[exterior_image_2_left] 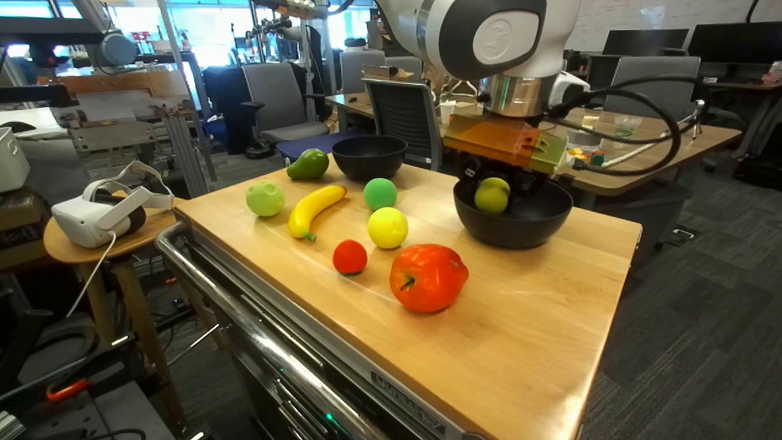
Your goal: Take the fruits out of the left and right bowl respectively and put them on the table
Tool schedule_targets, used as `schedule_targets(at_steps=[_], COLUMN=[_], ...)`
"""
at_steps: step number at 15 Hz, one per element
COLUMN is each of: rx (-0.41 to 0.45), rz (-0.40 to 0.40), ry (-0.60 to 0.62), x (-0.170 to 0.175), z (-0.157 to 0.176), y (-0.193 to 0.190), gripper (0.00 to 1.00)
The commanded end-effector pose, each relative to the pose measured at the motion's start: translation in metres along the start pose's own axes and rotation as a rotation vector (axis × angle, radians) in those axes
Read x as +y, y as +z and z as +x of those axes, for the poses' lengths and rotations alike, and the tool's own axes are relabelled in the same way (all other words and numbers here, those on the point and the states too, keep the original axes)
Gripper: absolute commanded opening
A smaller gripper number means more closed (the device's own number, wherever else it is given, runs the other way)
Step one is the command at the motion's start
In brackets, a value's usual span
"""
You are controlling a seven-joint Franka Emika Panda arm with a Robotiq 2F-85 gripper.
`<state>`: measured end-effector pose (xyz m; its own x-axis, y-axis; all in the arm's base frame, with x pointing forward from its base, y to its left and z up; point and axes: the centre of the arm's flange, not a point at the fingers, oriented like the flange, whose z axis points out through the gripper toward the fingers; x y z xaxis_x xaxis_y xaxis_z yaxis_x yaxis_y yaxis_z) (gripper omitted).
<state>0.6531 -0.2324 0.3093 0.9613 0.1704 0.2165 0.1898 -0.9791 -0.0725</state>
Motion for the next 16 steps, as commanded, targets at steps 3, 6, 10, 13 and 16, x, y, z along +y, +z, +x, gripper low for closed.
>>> schedule_targets(at_steps=[3,6,10,13,16], rx=[-0.08,-0.11,-0.128,-0.152,-0.217], rz=[-0.131,-0.182,-0.148,-0.117,-0.095], ry=[-0.26,-0.404,-0.526,-0.581,-0.632], x=[-0.085,-0.135,-0.182,-0.201,-0.224], z=[0.004,0.0,-0.016,-0.036,-0.069], y=[-0.093,-0.123,-0.122,-0.095,-0.068], gripper=[0.27,0.27,0.27,0.27,0.27])
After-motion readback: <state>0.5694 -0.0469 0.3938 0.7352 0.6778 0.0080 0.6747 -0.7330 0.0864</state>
